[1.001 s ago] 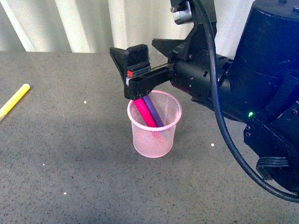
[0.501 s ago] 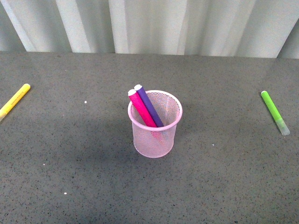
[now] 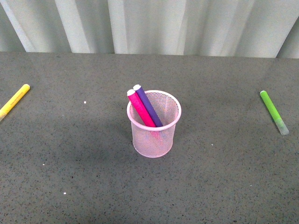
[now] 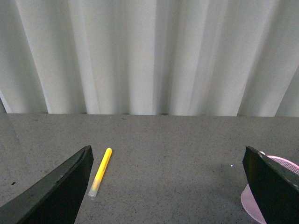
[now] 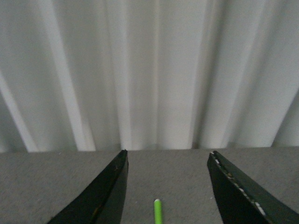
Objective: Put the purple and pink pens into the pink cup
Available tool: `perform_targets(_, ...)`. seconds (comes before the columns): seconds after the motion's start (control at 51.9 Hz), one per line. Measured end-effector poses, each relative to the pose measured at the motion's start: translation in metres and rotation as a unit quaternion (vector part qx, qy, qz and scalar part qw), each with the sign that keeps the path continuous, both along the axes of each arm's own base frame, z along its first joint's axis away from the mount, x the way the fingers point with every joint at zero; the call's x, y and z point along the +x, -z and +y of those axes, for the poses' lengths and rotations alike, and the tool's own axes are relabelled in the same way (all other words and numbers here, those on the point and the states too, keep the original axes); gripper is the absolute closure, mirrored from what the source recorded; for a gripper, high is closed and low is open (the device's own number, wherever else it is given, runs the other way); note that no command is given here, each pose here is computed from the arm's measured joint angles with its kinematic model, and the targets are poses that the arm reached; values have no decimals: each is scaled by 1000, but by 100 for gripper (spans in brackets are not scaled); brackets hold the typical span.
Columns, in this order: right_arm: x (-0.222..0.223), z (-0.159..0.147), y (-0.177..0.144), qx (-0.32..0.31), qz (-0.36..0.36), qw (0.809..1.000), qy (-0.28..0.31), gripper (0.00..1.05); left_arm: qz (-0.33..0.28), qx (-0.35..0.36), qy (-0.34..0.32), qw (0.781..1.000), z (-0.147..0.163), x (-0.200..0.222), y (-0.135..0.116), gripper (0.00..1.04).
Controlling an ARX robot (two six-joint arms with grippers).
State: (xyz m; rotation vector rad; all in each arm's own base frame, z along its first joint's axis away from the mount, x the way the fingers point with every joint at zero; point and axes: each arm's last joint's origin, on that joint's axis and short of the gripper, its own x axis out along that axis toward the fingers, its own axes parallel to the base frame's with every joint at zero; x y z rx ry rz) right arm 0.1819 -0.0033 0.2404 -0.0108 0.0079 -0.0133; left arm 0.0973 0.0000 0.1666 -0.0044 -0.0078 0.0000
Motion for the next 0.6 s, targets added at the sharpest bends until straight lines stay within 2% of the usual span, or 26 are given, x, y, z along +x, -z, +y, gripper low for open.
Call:
perform_targets(0.193, -15, 3, 20, 0, 1, 1000, -7, 83, 0, 0, 0, 1000, 0, 0, 0, 7)
perform_targets(0.289, -23, 3, 29, -1, -1, 1000, -7, 102, 0, 0, 0, 1000, 0, 0, 0, 7)
perform_targets(0.597, -45, 3, 53, 0, -1, 1000, -6, 101, 0, 0, 0, 1000, 0, 0, 0, 7)
